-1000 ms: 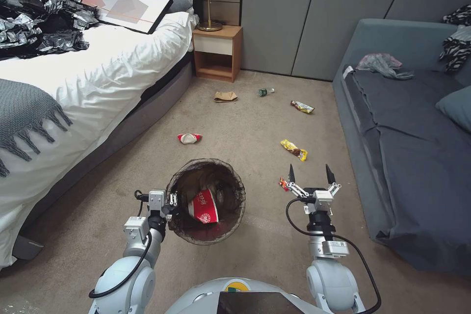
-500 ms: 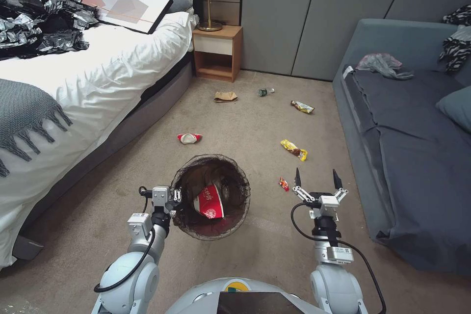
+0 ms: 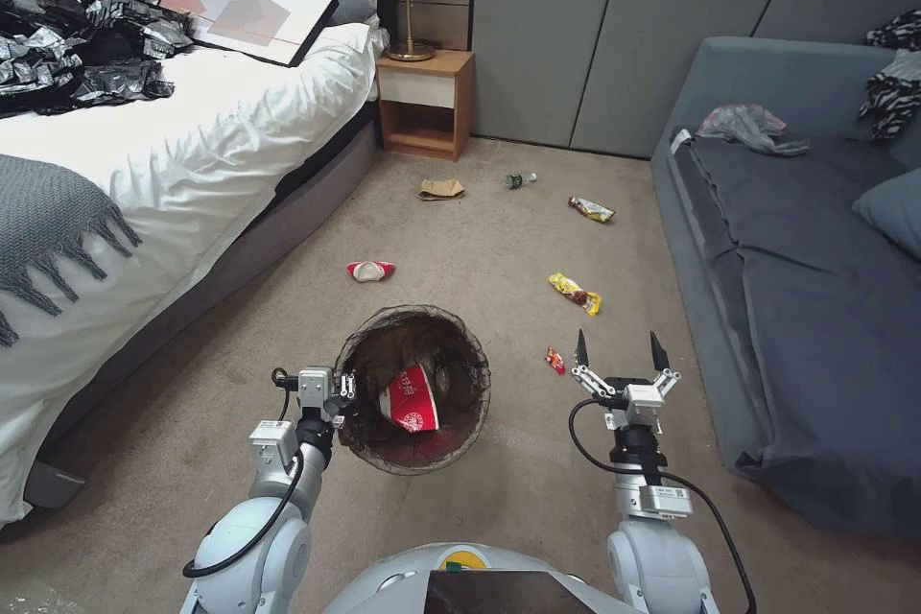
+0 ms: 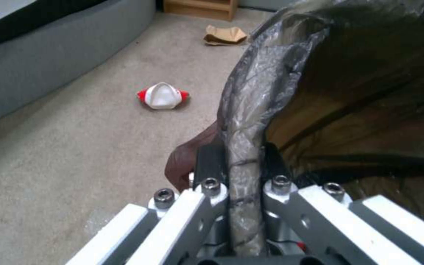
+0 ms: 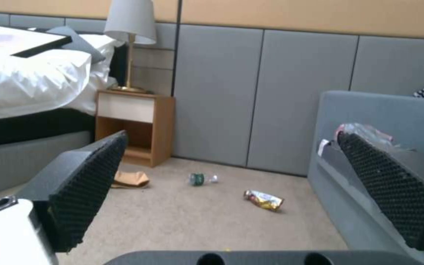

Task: Pick up the trash bin, then pick up the garbage from the floor and place it into the trash bin.

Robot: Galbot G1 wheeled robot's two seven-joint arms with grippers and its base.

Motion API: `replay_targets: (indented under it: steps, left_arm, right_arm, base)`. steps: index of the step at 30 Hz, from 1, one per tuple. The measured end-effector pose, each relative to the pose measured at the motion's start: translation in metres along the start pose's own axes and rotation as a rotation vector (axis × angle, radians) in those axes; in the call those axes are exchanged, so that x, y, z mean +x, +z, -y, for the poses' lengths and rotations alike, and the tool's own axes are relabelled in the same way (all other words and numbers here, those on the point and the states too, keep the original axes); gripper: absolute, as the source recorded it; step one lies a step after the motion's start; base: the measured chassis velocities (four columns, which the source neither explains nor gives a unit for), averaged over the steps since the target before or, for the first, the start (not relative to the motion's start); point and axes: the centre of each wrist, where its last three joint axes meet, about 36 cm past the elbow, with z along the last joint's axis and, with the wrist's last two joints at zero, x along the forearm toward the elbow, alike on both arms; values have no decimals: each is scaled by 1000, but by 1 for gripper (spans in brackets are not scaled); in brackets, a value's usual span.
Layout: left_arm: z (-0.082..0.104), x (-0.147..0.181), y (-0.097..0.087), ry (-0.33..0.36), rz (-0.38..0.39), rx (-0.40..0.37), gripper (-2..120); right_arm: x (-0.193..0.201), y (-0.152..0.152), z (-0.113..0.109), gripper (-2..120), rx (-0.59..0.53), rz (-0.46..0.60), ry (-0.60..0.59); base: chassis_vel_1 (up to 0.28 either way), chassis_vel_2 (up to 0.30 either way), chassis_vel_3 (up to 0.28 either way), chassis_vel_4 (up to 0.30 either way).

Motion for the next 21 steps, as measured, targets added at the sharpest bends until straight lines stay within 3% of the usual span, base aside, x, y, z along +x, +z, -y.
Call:
replay_targets:
  steps: [21]
  left_arm:
    - [-1, -2, 1, -6, 1, 2, 2]
  right_arm:
    - [-3, 2, -1, 100, -6, 5, 1]
  base:
    - [-96, 93, 97, -94]
